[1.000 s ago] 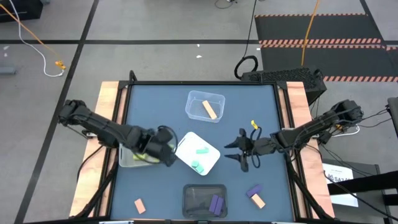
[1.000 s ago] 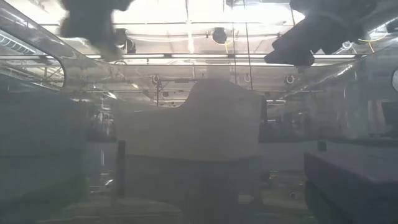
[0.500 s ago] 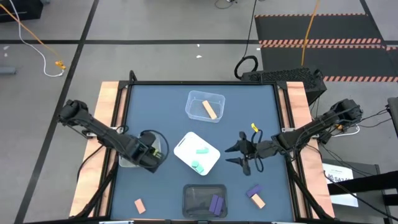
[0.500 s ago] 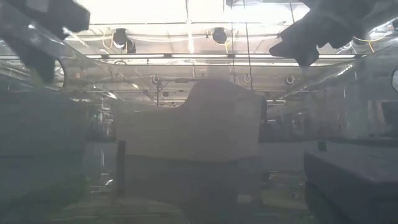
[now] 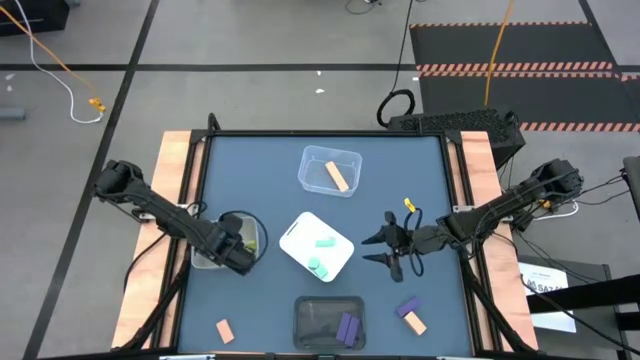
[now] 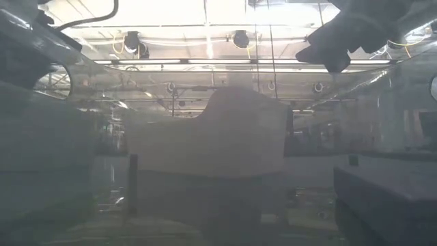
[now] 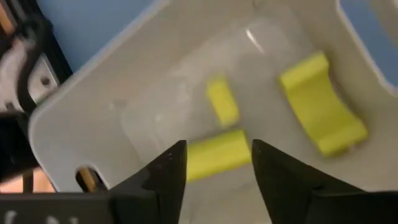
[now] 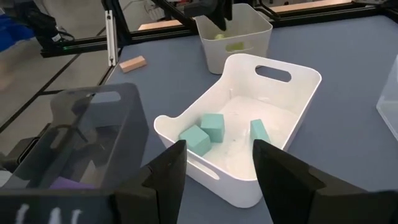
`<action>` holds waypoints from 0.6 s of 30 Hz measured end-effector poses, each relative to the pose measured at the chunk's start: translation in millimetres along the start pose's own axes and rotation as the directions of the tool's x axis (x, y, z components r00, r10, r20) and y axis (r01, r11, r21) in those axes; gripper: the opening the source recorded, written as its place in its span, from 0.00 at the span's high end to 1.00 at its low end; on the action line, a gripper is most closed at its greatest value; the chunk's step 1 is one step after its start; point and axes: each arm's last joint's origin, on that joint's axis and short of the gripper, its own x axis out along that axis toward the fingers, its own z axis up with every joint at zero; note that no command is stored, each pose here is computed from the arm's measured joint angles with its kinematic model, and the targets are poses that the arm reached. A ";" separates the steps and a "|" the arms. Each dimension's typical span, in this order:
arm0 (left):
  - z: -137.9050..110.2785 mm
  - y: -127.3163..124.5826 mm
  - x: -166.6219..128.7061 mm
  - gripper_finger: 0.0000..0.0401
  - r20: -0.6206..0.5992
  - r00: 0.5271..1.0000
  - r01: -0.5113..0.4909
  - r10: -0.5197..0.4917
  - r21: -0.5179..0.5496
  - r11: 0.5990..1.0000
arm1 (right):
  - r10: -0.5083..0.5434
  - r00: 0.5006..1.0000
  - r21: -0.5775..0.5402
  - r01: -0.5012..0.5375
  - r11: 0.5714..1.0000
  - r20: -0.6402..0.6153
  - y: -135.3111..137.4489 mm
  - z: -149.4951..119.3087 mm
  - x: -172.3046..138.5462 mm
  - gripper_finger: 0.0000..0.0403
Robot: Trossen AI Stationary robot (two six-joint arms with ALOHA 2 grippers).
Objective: Sort & place blocks by color
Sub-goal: Put the left light brown block into the transparent bin
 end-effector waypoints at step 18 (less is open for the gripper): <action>-46.8 -32.1 -58.4 0.49 -0.119 0.905 0.400 -0.408 -0.083 0.913 | -0.008 0.999 0.052 0.010 0.999 -0.035 -4.4 -13.6 -1.0 0.56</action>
